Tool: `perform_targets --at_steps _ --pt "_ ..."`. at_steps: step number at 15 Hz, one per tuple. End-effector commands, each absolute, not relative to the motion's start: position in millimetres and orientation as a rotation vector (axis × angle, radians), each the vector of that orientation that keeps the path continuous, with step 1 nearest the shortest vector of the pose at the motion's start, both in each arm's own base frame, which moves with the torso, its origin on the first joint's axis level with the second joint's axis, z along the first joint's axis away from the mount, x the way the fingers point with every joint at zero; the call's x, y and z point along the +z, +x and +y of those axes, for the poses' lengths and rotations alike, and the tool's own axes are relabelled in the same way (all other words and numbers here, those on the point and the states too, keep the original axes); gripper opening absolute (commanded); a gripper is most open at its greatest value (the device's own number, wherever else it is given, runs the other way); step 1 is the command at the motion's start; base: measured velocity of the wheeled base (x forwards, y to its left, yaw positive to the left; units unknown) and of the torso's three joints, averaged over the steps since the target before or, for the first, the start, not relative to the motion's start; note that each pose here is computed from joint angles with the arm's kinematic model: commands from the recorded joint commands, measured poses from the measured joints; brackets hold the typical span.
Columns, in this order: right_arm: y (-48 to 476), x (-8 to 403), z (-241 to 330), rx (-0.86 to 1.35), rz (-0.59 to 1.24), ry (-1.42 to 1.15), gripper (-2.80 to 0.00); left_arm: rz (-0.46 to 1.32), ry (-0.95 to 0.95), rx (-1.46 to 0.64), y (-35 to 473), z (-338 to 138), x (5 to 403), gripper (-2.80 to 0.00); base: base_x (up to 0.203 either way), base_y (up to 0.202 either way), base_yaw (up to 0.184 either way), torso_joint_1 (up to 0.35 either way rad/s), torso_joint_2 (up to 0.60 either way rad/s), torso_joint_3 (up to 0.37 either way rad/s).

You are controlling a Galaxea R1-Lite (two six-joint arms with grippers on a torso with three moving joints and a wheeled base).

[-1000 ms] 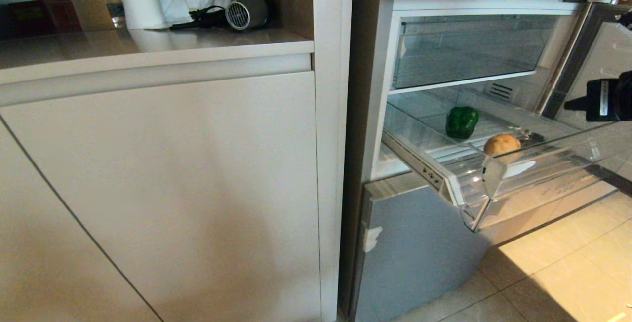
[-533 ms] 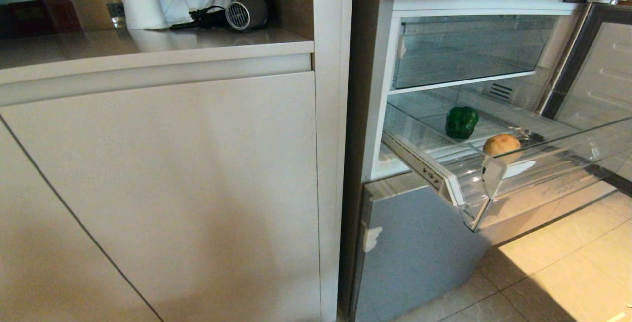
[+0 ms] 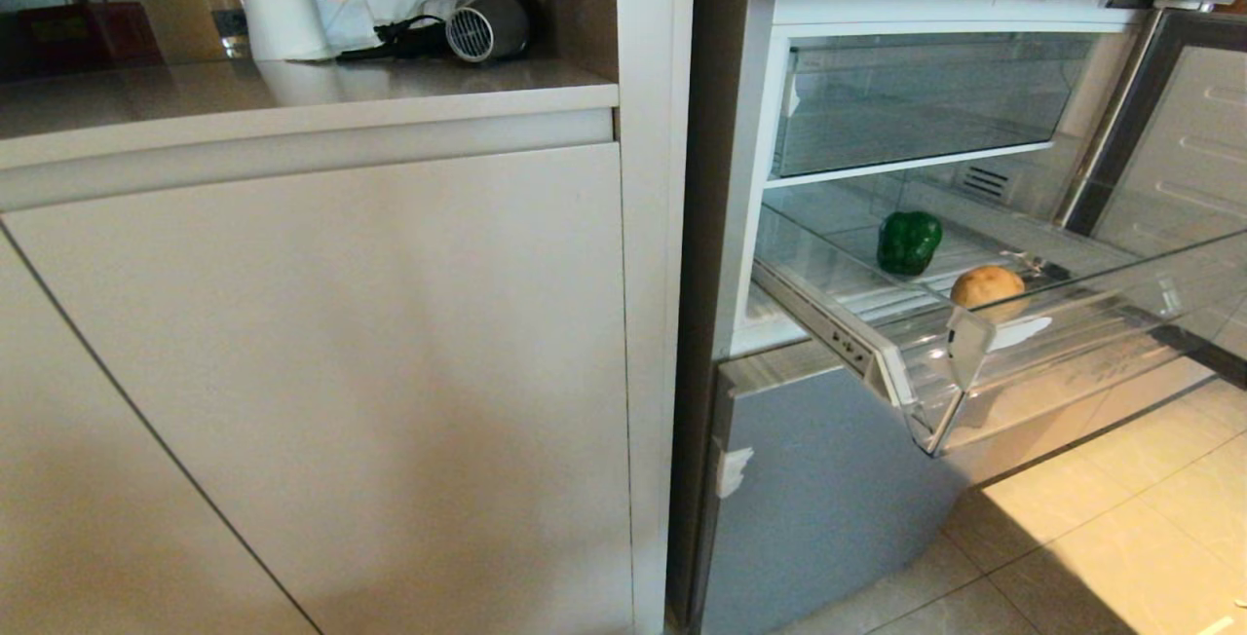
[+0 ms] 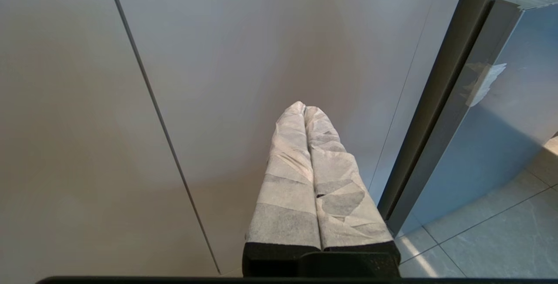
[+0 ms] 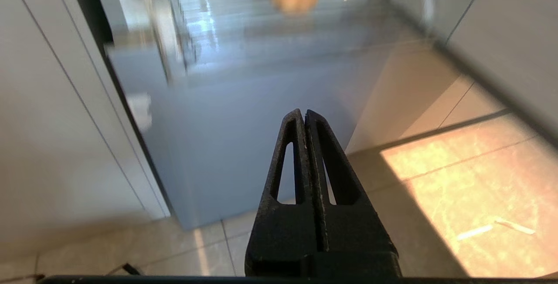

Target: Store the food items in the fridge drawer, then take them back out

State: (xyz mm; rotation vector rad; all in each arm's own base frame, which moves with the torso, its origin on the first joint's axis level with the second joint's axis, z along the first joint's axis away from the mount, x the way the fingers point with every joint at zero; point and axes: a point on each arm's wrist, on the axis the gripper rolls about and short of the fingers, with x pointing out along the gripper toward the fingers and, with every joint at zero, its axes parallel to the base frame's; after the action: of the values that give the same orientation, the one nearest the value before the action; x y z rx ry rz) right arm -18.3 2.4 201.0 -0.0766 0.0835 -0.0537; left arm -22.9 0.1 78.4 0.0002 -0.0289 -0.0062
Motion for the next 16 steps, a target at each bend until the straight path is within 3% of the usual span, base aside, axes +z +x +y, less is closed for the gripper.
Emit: perform_targets --at_steps 1,6,10,16 --pt "-17 163 3 -0.012 0.082 -0.081 -2.8 -0.018 0.0 -0.006 -22 0 75 -2.8 0.0 0.0 0.0 0.0 0.0 0.0" --pt "-20 113 2 0.103 0.103 -0.085 -2.8 -0.018 0.001 -0.007 -22 0 75 -2.8 0.0 0.0 0.0 0.0 0.0 0.0" --pt "-25 76 0 0.039 0.021 -0.05 -2.8 -0.018 0.0 -0.006 -22 0 75 -2.8 0.0 0.0 0.0 0.0 0.0 0.0" --pt "-23 76 0 0.002 -0.002 0.038 -2.8 -0.018 0.0 -0.006 -22 0 75 -2.8 0.0 0.0 0.0 0.0 0.0 0.0"
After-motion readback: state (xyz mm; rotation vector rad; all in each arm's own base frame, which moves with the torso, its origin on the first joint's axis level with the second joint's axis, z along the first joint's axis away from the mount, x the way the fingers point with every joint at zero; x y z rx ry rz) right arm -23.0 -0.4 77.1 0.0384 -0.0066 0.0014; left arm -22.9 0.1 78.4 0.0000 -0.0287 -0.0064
